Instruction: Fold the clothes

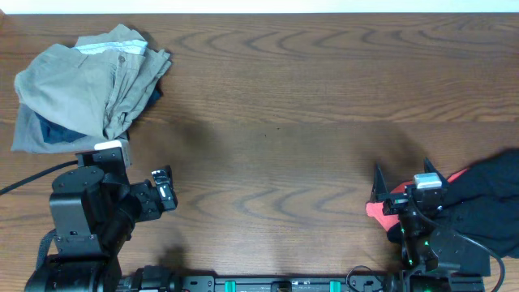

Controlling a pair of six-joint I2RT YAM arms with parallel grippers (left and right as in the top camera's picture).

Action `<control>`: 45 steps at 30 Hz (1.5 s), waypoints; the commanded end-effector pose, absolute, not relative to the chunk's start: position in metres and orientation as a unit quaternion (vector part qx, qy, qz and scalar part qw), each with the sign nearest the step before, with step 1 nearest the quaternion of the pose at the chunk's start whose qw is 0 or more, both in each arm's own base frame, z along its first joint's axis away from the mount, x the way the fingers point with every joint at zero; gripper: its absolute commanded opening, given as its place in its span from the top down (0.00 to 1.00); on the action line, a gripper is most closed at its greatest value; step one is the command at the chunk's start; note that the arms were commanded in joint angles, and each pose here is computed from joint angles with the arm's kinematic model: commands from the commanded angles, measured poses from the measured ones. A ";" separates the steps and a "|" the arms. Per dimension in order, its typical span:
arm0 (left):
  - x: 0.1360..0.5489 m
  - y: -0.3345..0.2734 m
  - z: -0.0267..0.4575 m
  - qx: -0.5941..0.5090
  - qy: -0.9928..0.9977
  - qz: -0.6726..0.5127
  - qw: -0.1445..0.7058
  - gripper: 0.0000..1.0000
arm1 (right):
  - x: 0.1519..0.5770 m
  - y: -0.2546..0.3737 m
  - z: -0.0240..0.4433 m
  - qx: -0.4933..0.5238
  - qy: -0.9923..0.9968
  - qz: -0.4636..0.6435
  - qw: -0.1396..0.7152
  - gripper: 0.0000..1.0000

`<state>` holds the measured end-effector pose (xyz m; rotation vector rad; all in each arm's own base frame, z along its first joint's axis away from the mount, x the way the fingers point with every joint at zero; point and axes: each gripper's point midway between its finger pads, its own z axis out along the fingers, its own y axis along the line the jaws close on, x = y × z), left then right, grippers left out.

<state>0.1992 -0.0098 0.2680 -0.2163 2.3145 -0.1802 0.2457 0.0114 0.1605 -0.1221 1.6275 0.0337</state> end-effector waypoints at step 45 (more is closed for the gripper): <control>0.220 0.005 0.173 -0.090 0.778 -0.055 0.619 0.02 | 0.245 0.016 0.160 -0.067 0.725 0.018 0.685 0.01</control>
